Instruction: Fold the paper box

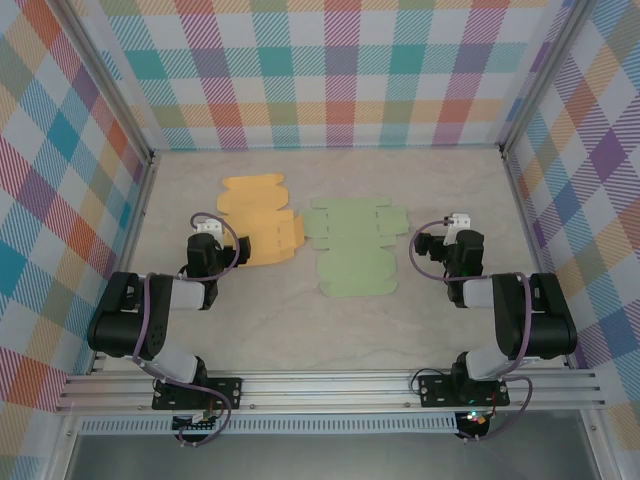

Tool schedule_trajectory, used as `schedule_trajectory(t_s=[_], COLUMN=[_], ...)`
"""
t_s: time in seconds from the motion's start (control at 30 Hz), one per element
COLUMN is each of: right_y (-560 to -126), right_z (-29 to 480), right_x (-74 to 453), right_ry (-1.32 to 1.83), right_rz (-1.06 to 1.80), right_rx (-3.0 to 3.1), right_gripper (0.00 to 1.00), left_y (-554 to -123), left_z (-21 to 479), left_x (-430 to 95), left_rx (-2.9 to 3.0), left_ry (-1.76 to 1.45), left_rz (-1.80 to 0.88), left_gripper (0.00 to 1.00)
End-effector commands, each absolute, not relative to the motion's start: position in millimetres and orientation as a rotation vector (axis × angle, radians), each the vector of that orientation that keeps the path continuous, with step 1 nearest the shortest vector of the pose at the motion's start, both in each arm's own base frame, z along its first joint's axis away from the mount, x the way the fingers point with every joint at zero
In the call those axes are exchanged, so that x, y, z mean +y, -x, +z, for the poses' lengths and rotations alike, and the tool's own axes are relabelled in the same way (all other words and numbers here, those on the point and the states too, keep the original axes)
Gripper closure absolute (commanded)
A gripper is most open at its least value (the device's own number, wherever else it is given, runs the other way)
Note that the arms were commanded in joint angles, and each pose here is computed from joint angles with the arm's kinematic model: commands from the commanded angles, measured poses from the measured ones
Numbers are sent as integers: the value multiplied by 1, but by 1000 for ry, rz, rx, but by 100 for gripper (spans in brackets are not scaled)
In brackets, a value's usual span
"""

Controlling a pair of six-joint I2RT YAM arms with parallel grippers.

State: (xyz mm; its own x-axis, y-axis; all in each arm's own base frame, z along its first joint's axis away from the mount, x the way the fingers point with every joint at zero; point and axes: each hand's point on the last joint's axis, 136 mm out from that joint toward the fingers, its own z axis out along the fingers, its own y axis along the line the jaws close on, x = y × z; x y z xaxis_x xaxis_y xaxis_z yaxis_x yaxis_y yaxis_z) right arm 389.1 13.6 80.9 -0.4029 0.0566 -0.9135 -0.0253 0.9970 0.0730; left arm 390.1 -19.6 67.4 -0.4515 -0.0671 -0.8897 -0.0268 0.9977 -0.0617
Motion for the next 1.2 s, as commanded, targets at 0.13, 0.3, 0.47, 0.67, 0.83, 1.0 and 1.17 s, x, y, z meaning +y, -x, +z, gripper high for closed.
schedule_trajectory(t_s=[0.13, 0.3, 0.47, 0.67, 0.83, 1.0, 1.17], right_y=[-398, -398, -398, -398, -398, -397, -399], right_z=[92, 92, 92, 92, 92, 92, 98], right_x=[16, 16, 16, 16, 16, 16, 11], right_ry=[-1, 0, 0, 1, -1, 1, -30], right_rz=[100, 102, 101, 103, 101, 102, 84], right_rx=[1940, 1940, 1939, 1940, 1940, 1939, 1950], right_gripper=[0, 0, 0, 0, 0, 0, 0], left_y=[-399, -399, -399, -399, -399, -399, -398], left_z=[78, 78, 78, 78, 78, 78, 93], left_x=[-16, -16, -16, -16, -16, -16, -15], left_rx=[2000, 2001, 2000, 2000, 2000, 1997, 1995], left_ry=[62, 62, 61, 63, 62, 63, 63], left_rz=[-47, -46, -48, -48, -48, -48, -47], left_gripper=[0, 0, 0, 0, 0, 0, 0])
